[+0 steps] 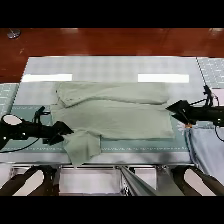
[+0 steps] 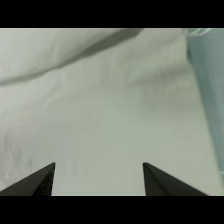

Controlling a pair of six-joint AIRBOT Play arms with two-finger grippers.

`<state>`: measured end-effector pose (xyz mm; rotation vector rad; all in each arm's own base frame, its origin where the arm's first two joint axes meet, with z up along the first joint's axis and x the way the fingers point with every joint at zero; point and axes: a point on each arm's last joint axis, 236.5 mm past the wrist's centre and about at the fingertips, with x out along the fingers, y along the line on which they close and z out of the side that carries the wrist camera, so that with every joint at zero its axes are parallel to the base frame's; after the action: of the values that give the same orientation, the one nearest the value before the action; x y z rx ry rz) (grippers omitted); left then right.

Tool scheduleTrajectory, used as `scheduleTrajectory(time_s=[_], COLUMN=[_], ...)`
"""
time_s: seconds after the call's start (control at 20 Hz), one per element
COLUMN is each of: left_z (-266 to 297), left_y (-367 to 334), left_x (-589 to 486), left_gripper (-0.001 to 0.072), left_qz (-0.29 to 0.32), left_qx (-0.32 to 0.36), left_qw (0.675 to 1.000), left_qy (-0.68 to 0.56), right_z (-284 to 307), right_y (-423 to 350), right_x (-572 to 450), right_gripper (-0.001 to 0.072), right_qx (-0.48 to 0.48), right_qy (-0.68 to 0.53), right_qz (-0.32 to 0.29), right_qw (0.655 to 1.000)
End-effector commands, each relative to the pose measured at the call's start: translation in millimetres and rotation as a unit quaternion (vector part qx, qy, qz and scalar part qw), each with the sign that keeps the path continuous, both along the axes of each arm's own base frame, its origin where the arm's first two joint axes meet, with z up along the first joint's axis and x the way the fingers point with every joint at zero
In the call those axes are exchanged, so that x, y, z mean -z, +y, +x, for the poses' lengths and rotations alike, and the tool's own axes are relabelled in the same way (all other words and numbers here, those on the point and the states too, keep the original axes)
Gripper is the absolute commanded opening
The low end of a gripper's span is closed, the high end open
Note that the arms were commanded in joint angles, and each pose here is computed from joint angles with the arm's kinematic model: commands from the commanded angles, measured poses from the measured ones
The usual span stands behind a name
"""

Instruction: Fold the shirts.

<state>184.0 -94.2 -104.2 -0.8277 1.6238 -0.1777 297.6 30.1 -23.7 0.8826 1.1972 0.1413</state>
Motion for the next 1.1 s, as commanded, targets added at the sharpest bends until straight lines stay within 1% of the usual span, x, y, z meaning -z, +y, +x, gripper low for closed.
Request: scheduleTrajectory(time_s=[0.0, 0.05, 0.1, 0.15, 0.2, 0.3, 0.4, 0.8, 0.95, 1.05], left_z=[-6.1, -3.9, 0.6, 5.4, 9.3, 15.4, 16.3, 16.5, 16.5, 16.5], left_y=[-9.5, -13.3, -18.0, -22.0, -26.0, -32.2, -33.1, -33.0, -32.9, -32.9], left_x=[19.3, 16.5, 12.2, 8.4, 4.9, -0.9, -1.8, -1.7, -1.7, -1.7], left_gripper=[0.052, 0.0062, 0.002, 0.002, 0.002, 0.002, 0.002, 0.002, 0.002, 0.002], left_qz=[0.022, 0.013, 0.001, -0.009, -0.02, -0.037, -0.039, -0.039, -0.039, -0.039], left_qx=[0.021, 0.026, 0.028, 0.026, 0.023, 0.015, 0.015, 0.017, 0.017, 0.017], left_qw=[0.999, 0.999, 0.999, 0.998, 0.998, 0.997, 0.996, 0.996, 0.996, 0.996], left_qy=[-0.02, -0.029, -0.041, -0.053, -0.061, -0.073, -0.076, -0.077, -0.077, -0.077], right_z=[-9.0, -26.1, -51.7, -76.9, -99.1, -112.5, -118.7, -109.4, -104.0, -89.9], right_y=[-41.7, -54.5, -62.4, -63.4, -54.7, -32.5, -21.2, -21.3, -18.1, -15.6], right_x=[-7.7, -0.8, 11.4, 23.5, 32.7, 45.6, 56.7, 61.4, 65.1, 68.4], right_gripper=[0.0626, 0.0626, 0.0626, 0.0625, 0.0626, 0.0625, 0.0625, 0.0625, 0.0625, 0.0624], right_qx=[0.039, 0.046, 0.042, 0.028, 0.011, 0.012, 0.014, 0.034, 0.037, 0.049], right_qy=[0.018, 0.051, 0.1, 0.148, 0.188, 0.206, 0.207, 0.192, 0.191, 0.175], right_qz=[-0.01, -0.015, -0.026, -0.037, -0.028, 0.013, 0.029, 0.032, 0.049, 0.07], right_qw=[0.999, 0.998, 0.994, 0.988, 0.982, 0.978, 0.978, 0.98, 0.98, 0.981])
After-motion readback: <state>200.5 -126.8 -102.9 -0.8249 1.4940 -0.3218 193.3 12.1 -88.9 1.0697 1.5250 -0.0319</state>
